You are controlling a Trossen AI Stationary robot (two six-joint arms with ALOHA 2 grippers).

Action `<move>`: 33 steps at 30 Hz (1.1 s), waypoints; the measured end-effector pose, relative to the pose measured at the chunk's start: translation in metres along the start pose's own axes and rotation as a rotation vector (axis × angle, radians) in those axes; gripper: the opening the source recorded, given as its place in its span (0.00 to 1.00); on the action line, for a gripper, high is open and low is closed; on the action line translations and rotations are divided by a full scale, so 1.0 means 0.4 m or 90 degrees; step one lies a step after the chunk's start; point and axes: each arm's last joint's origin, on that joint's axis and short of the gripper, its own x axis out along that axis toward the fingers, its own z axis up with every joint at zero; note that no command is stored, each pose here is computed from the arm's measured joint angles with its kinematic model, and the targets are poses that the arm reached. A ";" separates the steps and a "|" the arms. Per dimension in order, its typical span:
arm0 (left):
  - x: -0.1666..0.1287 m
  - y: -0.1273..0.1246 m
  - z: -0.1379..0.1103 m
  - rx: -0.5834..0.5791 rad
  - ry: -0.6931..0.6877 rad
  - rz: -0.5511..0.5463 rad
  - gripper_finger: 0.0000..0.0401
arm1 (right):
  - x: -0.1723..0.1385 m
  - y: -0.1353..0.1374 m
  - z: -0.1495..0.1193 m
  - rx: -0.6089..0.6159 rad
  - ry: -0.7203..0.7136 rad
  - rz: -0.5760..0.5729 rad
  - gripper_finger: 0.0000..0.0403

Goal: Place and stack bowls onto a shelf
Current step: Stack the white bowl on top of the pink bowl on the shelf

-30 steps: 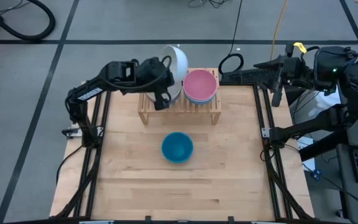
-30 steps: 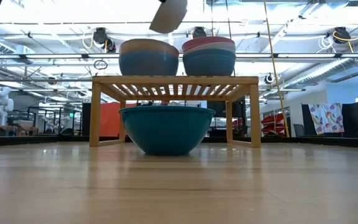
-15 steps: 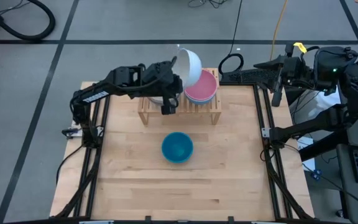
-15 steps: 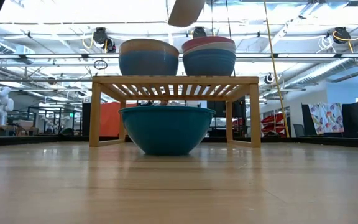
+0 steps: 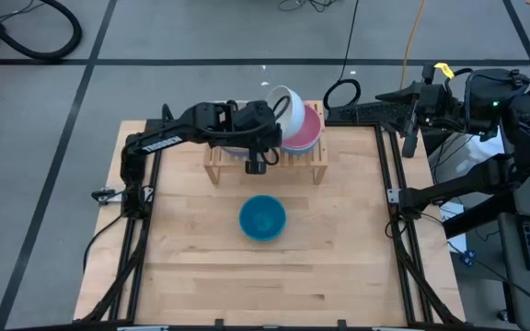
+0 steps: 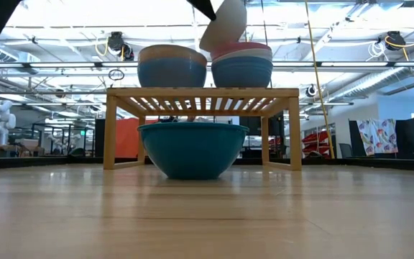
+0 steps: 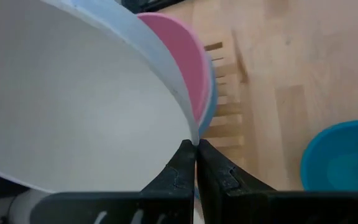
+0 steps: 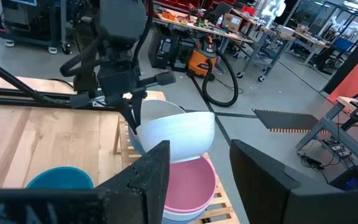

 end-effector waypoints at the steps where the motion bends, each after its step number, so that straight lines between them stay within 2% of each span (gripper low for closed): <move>1: 0.003 -0.002 -0.001 0.003 0.002 -0.008 0.01 | 0.000 0.000 0.000 0.000 0.000 0.000 0.40; 15: 0.014 0.006 -0.009 0.000 0.019 -0.012 0.04 | 0.000 0.001 -0.002 -0.001 0.005 0.001 0.40; 20: 0.012 0.001 -0.005 0.004 0.025 0.012 0.05 | 0.000 0.001 -0.002 -0.001 0.004 0.003 0.40; 25: 0.008 -0.007 0.001 0.021 0.028 0.039 0.05 | 0.000 0.001 -0.002 -0.002 0.004 0.003 0.40; 33: 0.006 -0.015 0.005 0.050 0.026 0.038 0.02 | 0.000 0.001 -0.002 -0.003 0.004 0.004 0.40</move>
